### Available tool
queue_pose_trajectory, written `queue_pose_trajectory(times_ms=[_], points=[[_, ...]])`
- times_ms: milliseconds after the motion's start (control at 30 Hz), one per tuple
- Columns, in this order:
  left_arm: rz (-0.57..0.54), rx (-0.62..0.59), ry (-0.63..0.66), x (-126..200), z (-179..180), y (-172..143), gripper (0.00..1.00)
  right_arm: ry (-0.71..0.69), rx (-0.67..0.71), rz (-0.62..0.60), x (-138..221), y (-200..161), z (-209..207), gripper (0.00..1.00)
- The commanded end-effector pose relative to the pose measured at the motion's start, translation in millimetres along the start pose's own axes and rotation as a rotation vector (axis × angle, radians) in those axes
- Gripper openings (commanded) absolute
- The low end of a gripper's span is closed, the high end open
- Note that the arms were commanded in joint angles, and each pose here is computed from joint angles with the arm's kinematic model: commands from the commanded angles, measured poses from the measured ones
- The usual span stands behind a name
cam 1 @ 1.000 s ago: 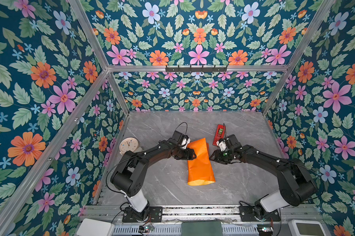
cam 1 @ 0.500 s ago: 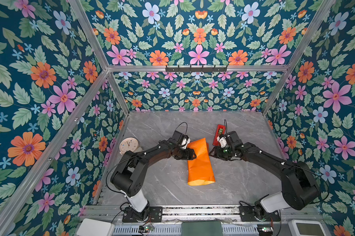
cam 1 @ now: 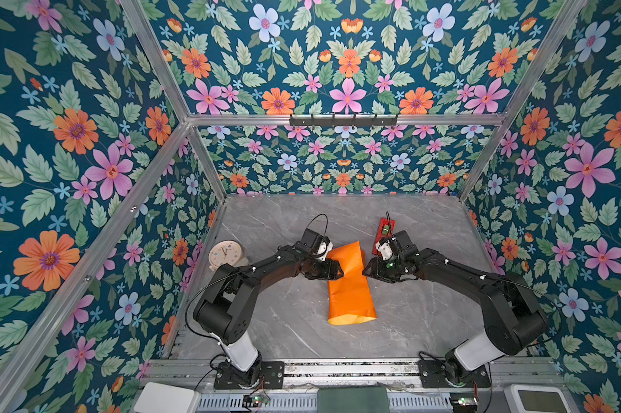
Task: Wrap a gift box in wrapping paper
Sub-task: Wrap the gift box with the wrapping paper, then move the gift box to the center of the table.
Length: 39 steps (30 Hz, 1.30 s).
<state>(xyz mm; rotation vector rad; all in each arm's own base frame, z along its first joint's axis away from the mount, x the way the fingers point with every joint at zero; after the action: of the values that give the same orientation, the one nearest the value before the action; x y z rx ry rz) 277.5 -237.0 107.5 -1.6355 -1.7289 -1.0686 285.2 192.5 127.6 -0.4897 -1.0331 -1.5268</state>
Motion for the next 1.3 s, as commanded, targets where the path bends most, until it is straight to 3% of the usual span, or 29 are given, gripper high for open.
queue_pose_trajectory(times_ms=[0, 267, 433, 567, 767, 1000, 1267], points=[[0.055, 0.035, 0.173, -1, 25, -16, 0.82, -0.039, 0.021, 0.009, 9, -4, -3, 0.55], [-0.110, 0.029, 0.078, 27, -11, 18, 0.88, -0.020, 0.069, -0.052, 30, -1, 10, 0.59], [-0.202, 0.048, 0.039, 47, -21, 25, 0.89, -0.005, 0.079, -0.060, 26, -7, 22, 0.70], [-0.141, 0.125, -0.027, 39, -14, 3, 0.85, 0.012, 0.044, -0.065, 10, -6, 27, 0.74], [-0.042, 0.183, -0.199, 24, -32, -20, 0.68, 0.093, 0.019, -0.054, -11, -3, 38, 0.72], [-0.064, 0.200, -0.191, 11, -29, -4, 0.62, 0.137, -0.024, -0.079, -23, 10, 44, 0.63], [-0.166, 0.205, -0.128, 14, -12, 35, 0.69, 0.095, -0.001, -0.108, -41, 55, 44, 0.62]])
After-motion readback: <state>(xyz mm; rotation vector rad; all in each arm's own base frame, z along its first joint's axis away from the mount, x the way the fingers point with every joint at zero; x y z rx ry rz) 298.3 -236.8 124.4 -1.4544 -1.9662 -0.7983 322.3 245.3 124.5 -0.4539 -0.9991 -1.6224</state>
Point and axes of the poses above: each gripper's point midway between its finger pads, its own x axis back along the fingers, its own z axis along the line the jaws close on, y = z × x, the point moved 6 cm from there along x, back along the fingers, and after that the axes turned 11 degrees about x, right-handed, at the moved point
